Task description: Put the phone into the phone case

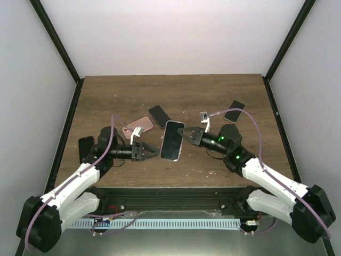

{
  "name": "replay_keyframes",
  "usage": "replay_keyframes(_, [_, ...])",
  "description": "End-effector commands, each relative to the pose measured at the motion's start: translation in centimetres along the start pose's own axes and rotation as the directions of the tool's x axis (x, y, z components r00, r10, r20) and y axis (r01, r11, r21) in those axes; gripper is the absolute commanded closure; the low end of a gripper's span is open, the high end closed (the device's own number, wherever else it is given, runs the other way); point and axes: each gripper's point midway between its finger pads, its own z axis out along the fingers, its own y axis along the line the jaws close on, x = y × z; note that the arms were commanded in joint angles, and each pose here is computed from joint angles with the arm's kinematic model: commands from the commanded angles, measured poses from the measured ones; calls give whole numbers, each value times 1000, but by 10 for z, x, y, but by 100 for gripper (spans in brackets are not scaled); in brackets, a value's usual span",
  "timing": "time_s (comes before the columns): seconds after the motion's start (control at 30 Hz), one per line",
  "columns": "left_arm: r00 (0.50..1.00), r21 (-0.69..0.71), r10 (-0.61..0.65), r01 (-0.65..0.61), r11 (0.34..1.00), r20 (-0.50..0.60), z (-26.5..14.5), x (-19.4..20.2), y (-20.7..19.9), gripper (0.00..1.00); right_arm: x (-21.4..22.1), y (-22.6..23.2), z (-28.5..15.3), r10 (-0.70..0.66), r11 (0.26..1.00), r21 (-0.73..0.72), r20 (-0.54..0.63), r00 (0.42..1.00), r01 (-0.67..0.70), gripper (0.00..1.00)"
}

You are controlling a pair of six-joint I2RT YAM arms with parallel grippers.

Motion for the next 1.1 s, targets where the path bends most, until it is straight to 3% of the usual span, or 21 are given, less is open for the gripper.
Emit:
replay_keyframes(0.0, [999,20,38,-38,999,18,3,-6,-4,42,-35,11,-2,8,998,-59,82,997,-4,98])
replay_keyframes(0.1, [999,-31,27,-26,999,21,5,-9,9,48,-39,-11,-3,11,1000,-10,66,998,-10,97])
replay_keyframes(0.4, [996,-338,71,-52,940,46,-6,-25,45,27,-32,-117,-22,2,958,286,-36,999,8,95])
replay_keyframes(0.57, [985,-546,123,-38,837,120,-31,-46,55,12,-12,-171,-29,104,929,367,-124,987,-52,93])
replay_keyframes(0.63, [975,-636,150,-11,772,164,-48,-55,61,1,-4,-183,-29,141,925,371,-142,980,-80,92])
replay_keyframes(0.93, [942,-851,192,147,504,277,-116,-84,92,0,13,-221,-38,186,879,467,-146,972,-98,84])
replay_keyframes(1.07, [941,-880,200,160,447,273,-132,-96,105,2,16,-233,-47,190,843,529,-129,973,-94,74])
